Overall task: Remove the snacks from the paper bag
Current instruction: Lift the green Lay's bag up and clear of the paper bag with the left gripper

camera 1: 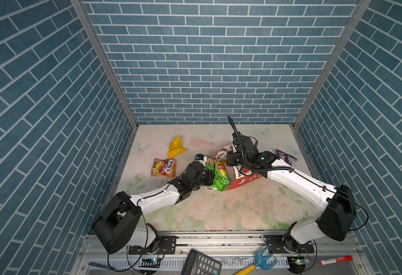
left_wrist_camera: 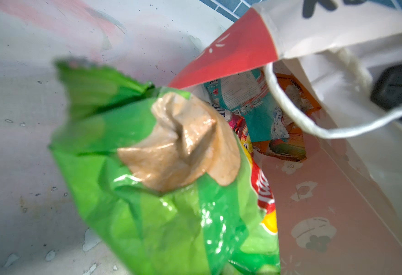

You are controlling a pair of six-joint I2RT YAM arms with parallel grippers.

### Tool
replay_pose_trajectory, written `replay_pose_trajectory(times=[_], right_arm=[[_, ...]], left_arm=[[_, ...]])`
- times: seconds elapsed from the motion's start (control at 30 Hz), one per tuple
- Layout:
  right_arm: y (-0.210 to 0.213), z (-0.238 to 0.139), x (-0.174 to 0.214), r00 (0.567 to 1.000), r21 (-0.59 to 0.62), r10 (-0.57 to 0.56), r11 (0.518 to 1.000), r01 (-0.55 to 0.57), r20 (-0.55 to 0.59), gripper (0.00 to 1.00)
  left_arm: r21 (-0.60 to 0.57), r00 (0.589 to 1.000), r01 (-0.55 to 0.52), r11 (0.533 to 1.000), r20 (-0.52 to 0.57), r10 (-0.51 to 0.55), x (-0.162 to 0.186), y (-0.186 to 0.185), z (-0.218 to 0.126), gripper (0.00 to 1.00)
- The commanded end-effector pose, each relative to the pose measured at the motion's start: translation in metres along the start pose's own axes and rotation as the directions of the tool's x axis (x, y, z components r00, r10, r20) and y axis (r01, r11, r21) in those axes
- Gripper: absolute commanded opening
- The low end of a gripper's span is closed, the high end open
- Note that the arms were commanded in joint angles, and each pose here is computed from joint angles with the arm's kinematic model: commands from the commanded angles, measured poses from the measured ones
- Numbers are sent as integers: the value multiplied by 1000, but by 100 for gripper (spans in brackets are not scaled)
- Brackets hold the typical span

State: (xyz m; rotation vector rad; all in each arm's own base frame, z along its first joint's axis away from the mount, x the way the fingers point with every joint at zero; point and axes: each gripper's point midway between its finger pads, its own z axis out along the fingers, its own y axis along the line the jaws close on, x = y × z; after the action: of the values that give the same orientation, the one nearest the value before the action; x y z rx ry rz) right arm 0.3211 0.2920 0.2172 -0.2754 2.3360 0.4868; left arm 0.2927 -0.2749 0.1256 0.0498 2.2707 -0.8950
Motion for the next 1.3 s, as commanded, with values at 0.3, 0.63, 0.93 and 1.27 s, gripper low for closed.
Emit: replay_pose_trajectory(times=[0.3,0.63,0.93,1.27], right_arm=[[15,4,-15,999,-67,26,998,-23,44,0],[24,3,-13,996,-118,-76,990,80,43,0],[25,-3,-10,992,-147,-102,983,112,75,0],[28,-6,-7,977,-163,-195,965,206,83,0]], left_arm=[[-56,999,-21,998,30,23,-15,6,-16,0],[-108,998,-41,993,42,46,-29,3,-32,0],[-112,998,-32,993,47,37,-36,-2,-42,0],[-137,998,-29,990,45,36,-41,-4,-52,0]])
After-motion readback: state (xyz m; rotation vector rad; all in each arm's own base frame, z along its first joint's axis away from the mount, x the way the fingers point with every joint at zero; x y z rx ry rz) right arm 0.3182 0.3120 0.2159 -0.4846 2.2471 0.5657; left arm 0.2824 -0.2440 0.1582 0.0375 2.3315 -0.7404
